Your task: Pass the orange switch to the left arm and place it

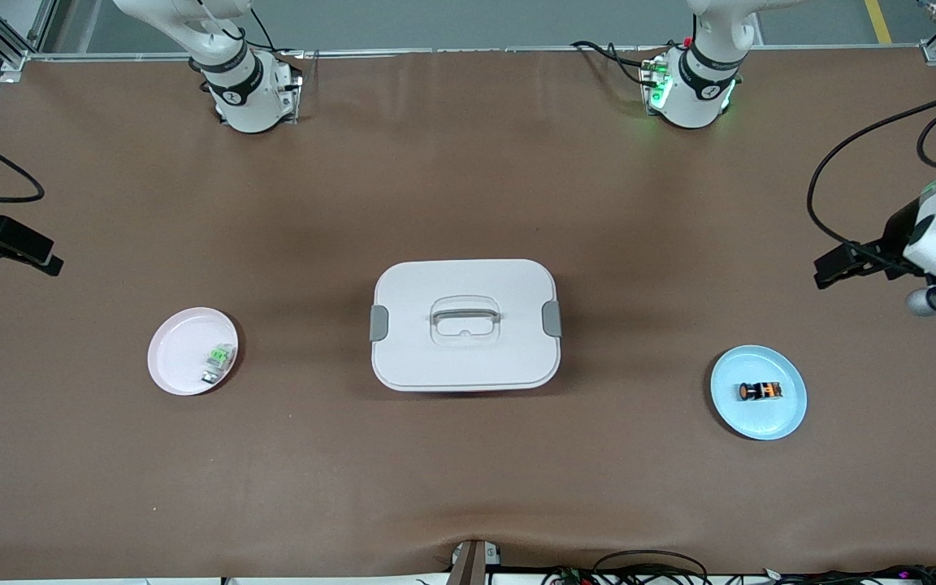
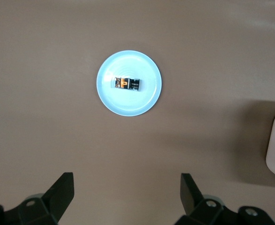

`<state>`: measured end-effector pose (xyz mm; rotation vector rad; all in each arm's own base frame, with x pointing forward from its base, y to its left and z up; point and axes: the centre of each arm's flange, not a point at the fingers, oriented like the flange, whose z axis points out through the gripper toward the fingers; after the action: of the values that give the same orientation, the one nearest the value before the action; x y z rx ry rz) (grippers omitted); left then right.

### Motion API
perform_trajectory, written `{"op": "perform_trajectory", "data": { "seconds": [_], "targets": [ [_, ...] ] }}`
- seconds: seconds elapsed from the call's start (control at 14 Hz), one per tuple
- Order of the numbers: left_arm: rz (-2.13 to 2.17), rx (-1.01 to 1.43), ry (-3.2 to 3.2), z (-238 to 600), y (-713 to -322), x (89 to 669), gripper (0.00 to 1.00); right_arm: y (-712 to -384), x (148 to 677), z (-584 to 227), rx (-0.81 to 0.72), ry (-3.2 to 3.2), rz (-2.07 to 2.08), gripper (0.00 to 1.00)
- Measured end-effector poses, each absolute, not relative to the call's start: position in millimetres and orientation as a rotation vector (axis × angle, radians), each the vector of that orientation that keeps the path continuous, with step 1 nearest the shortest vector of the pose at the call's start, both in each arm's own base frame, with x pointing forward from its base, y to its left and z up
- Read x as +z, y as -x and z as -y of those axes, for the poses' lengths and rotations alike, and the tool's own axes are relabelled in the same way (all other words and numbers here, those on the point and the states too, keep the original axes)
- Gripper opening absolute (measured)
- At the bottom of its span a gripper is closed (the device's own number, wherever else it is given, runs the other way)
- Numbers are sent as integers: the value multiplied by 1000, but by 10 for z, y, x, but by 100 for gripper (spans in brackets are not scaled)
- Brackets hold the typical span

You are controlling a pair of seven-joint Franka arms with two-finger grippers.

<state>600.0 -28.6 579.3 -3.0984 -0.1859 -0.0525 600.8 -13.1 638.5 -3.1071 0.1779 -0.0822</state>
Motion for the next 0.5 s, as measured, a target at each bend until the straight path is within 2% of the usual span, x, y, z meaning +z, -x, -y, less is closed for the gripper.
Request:
{"op": "perform_trajectory", "data": {
  "seconds": [0.5],
  "targets": [
    [163, 13, 3066, 378, -5455, 6284, 100, -5844, 6319, 122, -91, 3105, -167, 100]
  ]
}}
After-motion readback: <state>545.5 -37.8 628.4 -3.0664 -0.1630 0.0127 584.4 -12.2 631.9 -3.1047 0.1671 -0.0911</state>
